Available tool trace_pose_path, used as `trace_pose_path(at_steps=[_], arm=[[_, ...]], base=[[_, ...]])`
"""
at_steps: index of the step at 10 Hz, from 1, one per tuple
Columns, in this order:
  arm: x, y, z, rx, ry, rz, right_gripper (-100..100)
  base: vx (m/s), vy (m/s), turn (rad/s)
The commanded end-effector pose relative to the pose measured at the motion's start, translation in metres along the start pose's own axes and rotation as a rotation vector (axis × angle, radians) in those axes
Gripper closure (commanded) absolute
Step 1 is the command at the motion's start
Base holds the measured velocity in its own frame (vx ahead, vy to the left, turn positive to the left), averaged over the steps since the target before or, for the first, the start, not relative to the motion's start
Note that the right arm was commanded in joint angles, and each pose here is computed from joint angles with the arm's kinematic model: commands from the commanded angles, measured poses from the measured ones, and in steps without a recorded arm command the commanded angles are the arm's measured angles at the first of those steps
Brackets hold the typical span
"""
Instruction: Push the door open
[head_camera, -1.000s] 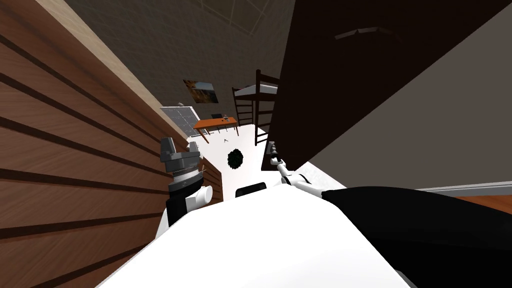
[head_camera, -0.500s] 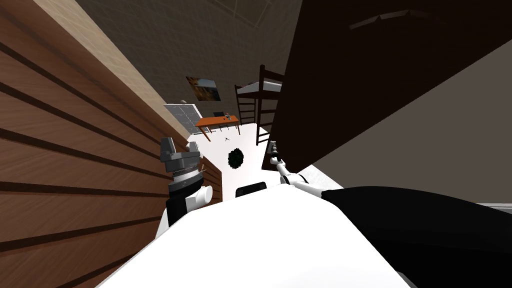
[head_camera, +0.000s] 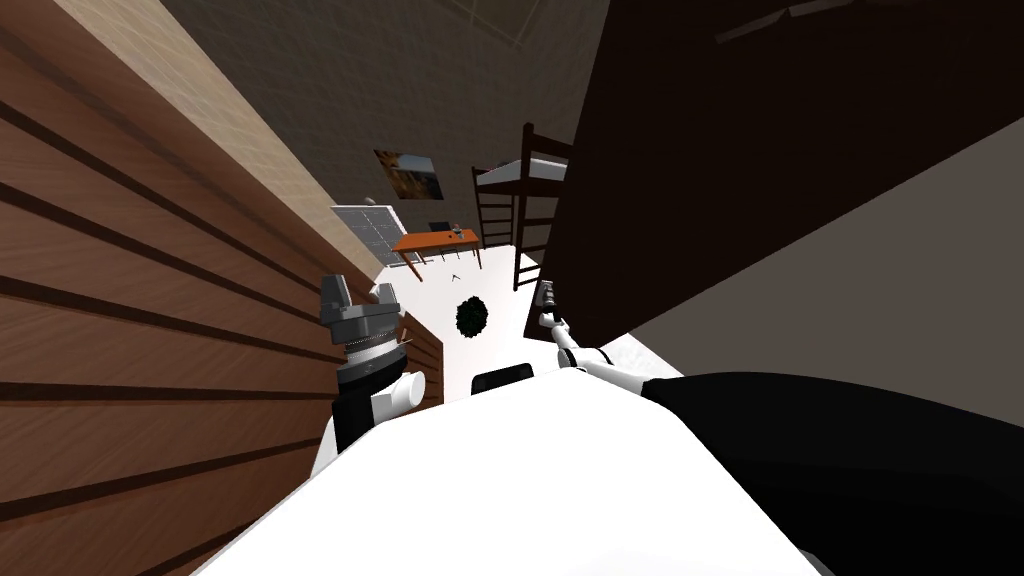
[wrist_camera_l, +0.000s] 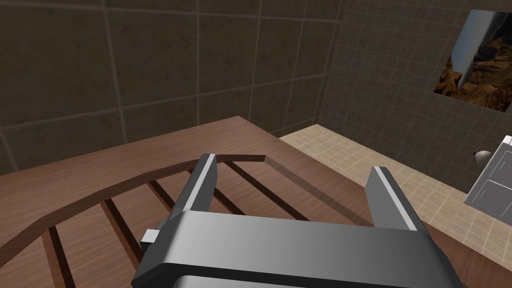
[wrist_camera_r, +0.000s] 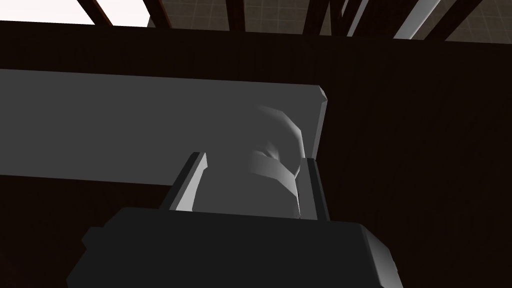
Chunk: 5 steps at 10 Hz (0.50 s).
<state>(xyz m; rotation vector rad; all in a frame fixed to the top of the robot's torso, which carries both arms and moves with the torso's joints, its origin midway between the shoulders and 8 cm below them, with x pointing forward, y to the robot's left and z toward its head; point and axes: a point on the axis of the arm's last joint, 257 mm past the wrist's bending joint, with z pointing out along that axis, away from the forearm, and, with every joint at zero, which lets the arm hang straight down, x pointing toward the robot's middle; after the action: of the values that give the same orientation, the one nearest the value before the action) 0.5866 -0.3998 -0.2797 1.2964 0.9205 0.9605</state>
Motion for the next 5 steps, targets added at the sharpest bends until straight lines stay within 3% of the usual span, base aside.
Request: trace_pose_path(at_steps=[1,5], arm=[[-0.0216,0.0124,0.0074,-0.035,-0.034,-0.013,100],[-0.0282,0.0155,0.0088,-0.043,-0.062,-0.015,100]], base=[[0.022,-0.021,0.030],[0.022,-0.025,0.022]])
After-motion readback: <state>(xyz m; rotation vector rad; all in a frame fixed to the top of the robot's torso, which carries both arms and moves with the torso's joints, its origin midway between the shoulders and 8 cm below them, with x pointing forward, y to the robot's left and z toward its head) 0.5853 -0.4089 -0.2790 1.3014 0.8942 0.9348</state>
